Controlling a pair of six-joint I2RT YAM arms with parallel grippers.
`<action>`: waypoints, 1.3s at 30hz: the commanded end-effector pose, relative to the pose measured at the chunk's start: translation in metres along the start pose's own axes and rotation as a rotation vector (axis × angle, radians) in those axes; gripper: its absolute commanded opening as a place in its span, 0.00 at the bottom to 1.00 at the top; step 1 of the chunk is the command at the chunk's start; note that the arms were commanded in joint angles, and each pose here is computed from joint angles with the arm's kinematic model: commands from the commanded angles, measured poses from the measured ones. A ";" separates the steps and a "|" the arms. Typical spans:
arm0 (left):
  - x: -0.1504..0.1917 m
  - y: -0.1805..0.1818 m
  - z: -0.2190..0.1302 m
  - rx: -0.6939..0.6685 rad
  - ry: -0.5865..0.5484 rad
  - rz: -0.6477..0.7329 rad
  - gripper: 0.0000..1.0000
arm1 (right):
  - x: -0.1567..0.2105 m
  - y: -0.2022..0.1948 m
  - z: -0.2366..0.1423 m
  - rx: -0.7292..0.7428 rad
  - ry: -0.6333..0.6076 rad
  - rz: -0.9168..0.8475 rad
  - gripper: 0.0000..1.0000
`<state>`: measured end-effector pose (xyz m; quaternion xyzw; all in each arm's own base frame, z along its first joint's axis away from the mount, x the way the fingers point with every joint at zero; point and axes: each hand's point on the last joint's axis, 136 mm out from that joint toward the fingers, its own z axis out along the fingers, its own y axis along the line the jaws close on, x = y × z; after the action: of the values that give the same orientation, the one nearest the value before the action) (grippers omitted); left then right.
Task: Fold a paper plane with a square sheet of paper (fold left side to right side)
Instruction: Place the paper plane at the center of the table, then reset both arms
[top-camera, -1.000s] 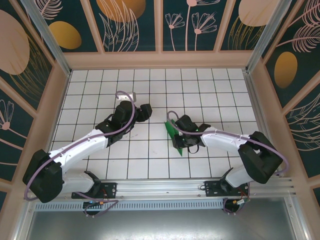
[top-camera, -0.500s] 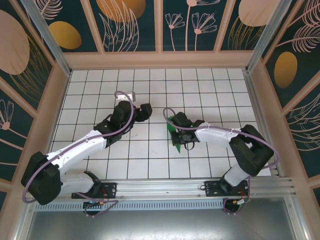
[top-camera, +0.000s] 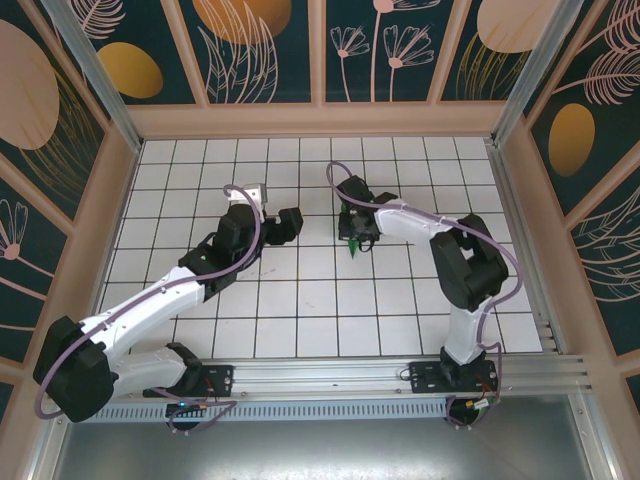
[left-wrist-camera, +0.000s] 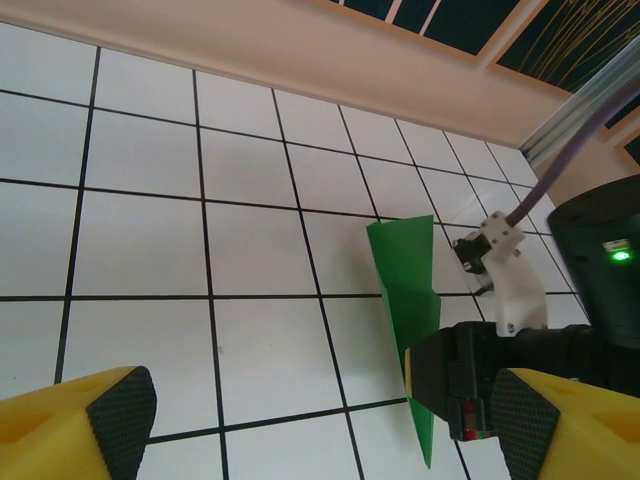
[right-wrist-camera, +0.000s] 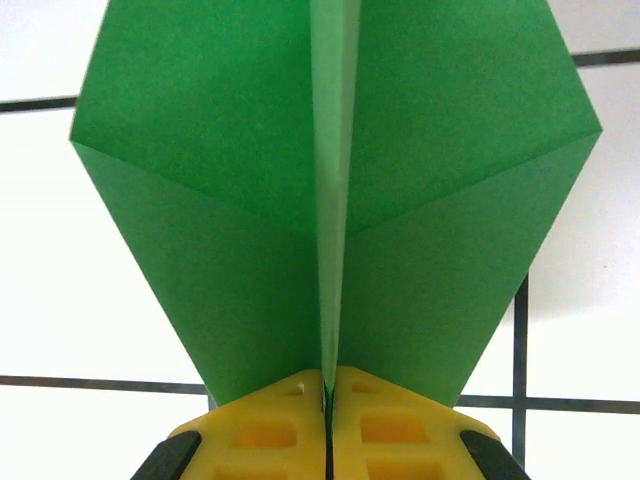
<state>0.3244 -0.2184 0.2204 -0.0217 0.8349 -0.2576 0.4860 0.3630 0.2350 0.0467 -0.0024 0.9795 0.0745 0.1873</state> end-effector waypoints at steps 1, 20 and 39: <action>-0.001 0.007 -0.004 -0.024 -0.009 0.029 0.90 | 0.006 -0.007 0.006 0.047 0.051 -0.014 0.09; -0.003 0.016 0.002 -0.091 -0.008 0.040 0.96 | 0.011 -0.009 0.004 0.062 0.069 -0.065 0.20; -0.057 0.095 0.000 -0.173 -0.140 -0.161 0.99 | -0.034 -0.041 -0.133 0.036 -0.292 -0.084 0.64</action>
<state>0.3686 -0.1382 0.2052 -0.1192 0.8401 -0.2002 0.4899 0.3458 0.2044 0.1552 -0.0360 0.9547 0.0740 0.2859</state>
